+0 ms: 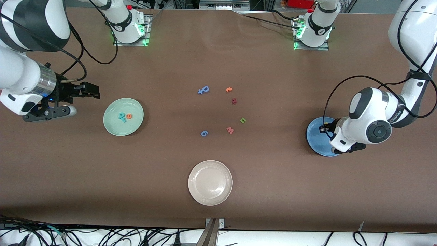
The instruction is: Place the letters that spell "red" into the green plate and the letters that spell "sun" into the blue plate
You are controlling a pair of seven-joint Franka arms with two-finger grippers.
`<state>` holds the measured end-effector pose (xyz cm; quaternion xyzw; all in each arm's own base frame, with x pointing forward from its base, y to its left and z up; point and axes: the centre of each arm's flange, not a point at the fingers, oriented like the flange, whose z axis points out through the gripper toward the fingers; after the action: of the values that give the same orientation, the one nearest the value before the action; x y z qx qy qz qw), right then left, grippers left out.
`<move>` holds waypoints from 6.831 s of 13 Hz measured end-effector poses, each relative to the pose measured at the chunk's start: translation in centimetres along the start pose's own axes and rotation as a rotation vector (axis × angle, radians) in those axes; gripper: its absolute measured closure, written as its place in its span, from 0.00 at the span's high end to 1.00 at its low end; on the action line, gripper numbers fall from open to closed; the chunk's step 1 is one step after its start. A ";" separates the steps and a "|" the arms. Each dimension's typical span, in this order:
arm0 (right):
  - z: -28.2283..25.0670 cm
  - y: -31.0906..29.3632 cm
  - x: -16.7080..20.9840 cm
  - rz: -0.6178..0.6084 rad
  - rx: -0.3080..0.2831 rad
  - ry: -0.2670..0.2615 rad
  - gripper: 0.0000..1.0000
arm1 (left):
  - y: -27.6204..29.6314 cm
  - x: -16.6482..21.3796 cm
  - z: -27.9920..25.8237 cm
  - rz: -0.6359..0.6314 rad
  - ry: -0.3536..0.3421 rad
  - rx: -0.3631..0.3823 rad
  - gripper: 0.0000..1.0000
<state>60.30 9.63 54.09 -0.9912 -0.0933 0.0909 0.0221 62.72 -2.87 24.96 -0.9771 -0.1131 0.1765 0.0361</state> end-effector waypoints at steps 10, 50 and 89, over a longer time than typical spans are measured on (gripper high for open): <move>-3.0 8.9 -5.3 0.081 0.021 0.037 1.00 | 17.0 -5.4 -1.2 -0.137 0.045 -0.124 1.00; -2.4 9.8 -8.3 0.097 -0.051 0.094 1.00 | 31.7 -12.7 6.8 -0.461 0.271 -0.252 0.26; -3.9 9.3 -8.1 0.088 -0.058 0.131 1.00 | -13.5 -2.9 -17.4 0.168 0.066 -0.023 1.00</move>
<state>54.83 -1.13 58.81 -0.9984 -0.0506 0.0241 -0.0047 63.38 9.01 43.71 -0.9888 -0.0314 0.1454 0.0137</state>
